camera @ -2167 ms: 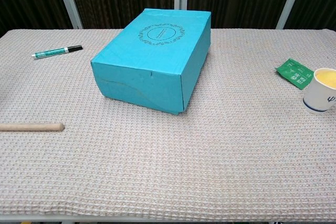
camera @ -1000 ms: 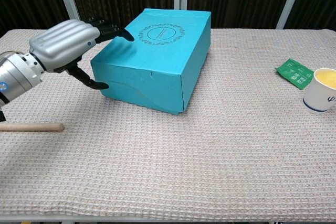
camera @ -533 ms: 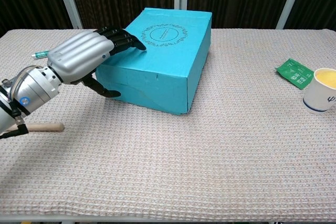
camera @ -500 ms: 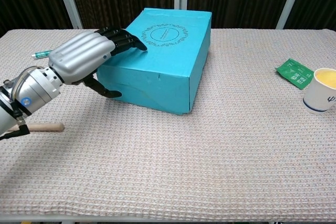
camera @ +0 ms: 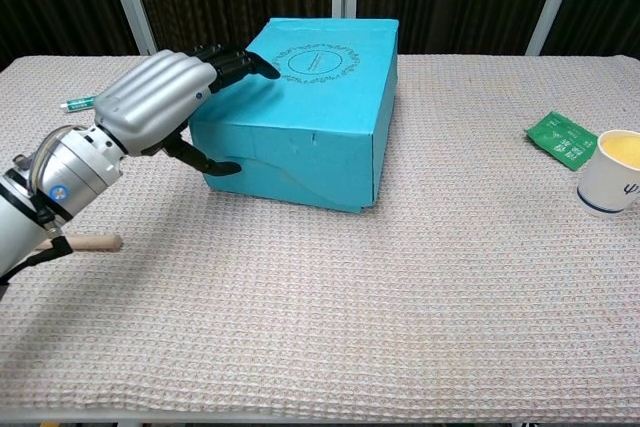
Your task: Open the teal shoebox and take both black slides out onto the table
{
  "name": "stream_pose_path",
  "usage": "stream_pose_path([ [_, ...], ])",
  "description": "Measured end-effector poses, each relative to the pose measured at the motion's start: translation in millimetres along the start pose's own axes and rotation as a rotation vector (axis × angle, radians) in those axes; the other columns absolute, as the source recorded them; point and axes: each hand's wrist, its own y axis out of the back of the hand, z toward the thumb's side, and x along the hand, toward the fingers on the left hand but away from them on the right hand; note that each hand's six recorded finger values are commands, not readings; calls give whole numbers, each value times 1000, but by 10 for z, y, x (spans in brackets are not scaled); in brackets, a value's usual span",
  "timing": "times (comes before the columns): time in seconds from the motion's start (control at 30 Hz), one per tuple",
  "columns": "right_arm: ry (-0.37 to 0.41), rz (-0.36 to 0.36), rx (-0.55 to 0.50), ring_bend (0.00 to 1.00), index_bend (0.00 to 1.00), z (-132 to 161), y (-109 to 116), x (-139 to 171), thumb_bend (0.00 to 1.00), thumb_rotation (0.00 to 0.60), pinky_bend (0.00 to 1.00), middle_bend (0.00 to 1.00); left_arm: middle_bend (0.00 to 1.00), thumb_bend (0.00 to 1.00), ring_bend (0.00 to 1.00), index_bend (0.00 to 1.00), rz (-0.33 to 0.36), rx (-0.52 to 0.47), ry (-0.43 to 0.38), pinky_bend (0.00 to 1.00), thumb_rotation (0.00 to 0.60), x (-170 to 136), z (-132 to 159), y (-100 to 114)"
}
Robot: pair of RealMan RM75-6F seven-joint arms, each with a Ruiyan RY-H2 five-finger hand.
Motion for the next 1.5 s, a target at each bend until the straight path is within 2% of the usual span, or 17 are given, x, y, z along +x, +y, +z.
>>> stream_pose_path([
  [0.17, 0, -5, -2, 14, 8, 1, 12, 6, 101, 600, 85, 86, 175, 148, 112, 186, 0, -3, 3, 183, 600, 18, -3, -7],
  [0.3, -3, -4, -3, 26, 8, -6, 8, 13, 101, 600, 85, 90, 246, 234, 186, 237, 21, -34, 0, 244, 600, 8, 7, 25],
  [0.47, 1, 2, -2, 26, 8, 7, -7, 5, 101, 600, 85, 94, 287, 310, 215, 292, 24, -57, 10, 271, 600, -36, -33, 21],
  [0.73, 3, 3, 2, 26, 9, 27, -4, -3, 101, 600, 85, 99, 351, 336, 282, 329, 38, -120, 46, 311, 600, -78, -82, 23],
  [0.83, 1, 3, 2, 26, 12, 24, 0, -1, 101, 600, 85, 100, 359, 336, 291, 331, 55, -181, 67, 321, 600, -89, -98, 38],
  [1.07, 3, 4, 3, 26, 15, 33, -2, -8, 101, 600, 85, 100, 363, 334, 291, 331, 111, -394, 149, 321, 600, -101, -167, 102],
  [1.33, 2, 6, 2, 26, 20, 36, -6, -15, 101, 600, 85, 100, 362, 334, 291, 331, 125, -545, 245, 320, 600, -132, -315, 135],
  [1.5, 7, 7, 3, 26, 20, 50, -11, -20, 101, 600, 85, 100, 363, 335, 291, 331, 129, -741, 346, 321, 600, -123, -365, 105],
])
